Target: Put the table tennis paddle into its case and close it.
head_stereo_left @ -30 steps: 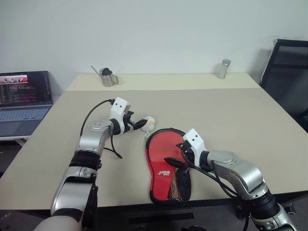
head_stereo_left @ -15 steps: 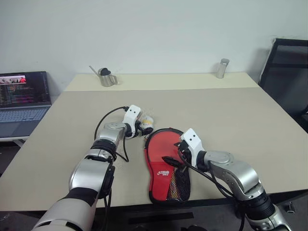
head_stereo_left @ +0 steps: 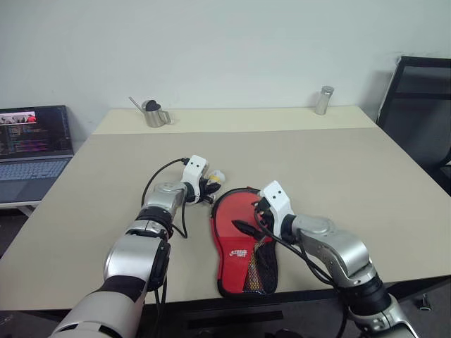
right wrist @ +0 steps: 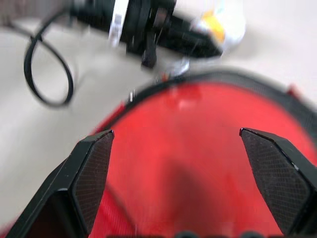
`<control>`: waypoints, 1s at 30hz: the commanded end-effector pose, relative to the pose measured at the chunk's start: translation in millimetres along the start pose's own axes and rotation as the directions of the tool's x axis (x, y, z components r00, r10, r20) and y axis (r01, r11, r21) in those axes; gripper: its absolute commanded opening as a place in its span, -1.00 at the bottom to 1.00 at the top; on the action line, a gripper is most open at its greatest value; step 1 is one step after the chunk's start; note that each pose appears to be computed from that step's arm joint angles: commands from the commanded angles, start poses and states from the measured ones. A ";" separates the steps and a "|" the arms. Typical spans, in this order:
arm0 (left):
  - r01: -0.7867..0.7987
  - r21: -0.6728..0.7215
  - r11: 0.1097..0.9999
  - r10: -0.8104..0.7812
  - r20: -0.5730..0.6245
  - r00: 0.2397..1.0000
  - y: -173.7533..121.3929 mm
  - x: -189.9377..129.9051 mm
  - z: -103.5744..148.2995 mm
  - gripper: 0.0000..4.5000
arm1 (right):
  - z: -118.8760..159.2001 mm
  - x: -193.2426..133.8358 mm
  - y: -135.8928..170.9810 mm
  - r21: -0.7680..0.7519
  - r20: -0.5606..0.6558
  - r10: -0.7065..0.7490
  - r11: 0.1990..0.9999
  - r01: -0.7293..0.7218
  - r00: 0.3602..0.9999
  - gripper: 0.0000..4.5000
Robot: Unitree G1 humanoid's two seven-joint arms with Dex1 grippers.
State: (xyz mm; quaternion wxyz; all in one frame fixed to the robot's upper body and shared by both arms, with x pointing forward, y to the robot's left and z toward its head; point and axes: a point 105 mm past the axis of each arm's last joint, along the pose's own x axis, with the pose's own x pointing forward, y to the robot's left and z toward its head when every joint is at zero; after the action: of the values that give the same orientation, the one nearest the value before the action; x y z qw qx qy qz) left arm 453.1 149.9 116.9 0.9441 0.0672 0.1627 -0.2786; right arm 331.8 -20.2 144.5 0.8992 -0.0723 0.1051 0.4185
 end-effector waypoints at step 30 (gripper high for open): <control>0.027 0.439 0.898 -0.112 0.170 0.979 -3.3 -25.2 58.4 -0.89 | -43.9 40.9 18.2 -0.052 -0.132 0.076 0.995 -0.084 0.988 1.00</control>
State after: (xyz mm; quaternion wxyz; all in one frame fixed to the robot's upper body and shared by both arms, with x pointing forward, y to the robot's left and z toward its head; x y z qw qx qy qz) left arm 443.6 157.6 154.0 0.9177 0.2041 0.0581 -0.3359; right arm 339.9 13.1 99.3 0.8712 -0.1270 0.1360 0.4542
